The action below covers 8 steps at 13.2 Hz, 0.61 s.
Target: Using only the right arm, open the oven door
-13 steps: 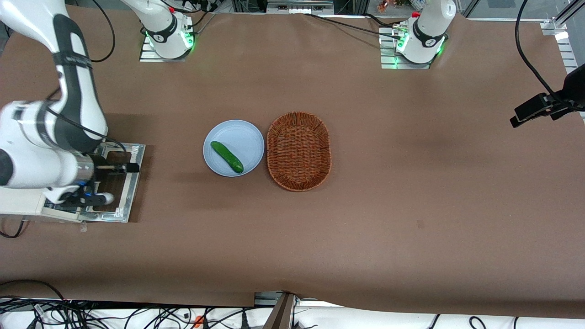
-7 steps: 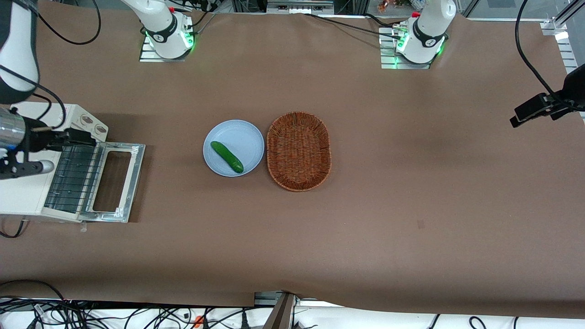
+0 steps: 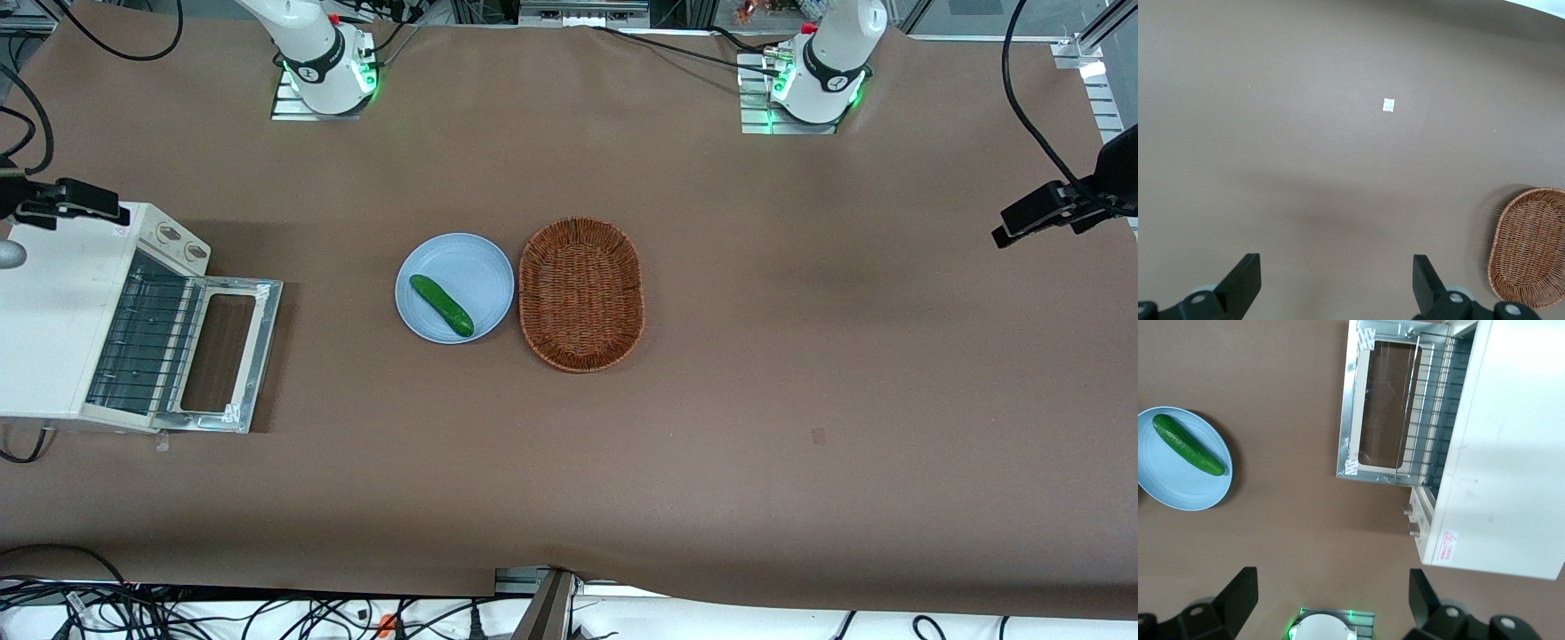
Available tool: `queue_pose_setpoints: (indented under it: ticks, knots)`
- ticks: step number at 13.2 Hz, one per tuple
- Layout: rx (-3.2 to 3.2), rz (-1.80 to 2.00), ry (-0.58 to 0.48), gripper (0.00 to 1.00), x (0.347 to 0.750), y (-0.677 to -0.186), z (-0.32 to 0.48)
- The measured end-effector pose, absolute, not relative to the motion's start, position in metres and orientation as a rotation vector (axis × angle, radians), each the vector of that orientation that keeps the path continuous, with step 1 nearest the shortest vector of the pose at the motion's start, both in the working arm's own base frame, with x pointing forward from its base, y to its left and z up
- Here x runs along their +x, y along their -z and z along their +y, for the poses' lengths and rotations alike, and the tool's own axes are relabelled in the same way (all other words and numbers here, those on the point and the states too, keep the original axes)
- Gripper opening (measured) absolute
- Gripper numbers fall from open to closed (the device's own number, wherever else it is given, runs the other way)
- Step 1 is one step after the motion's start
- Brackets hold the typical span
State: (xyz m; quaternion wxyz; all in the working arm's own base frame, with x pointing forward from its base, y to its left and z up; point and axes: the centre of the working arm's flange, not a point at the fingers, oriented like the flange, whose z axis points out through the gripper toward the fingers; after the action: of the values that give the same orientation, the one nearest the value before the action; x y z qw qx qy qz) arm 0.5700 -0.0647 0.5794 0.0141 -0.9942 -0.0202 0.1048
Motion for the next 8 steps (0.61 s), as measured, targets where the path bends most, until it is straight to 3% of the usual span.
queue_pose_setpoints:
  ticks: [8]
  knots:
    - [-3.161, -0.001, -0.282, 1.00, 0.556, -0.607, -0.062]
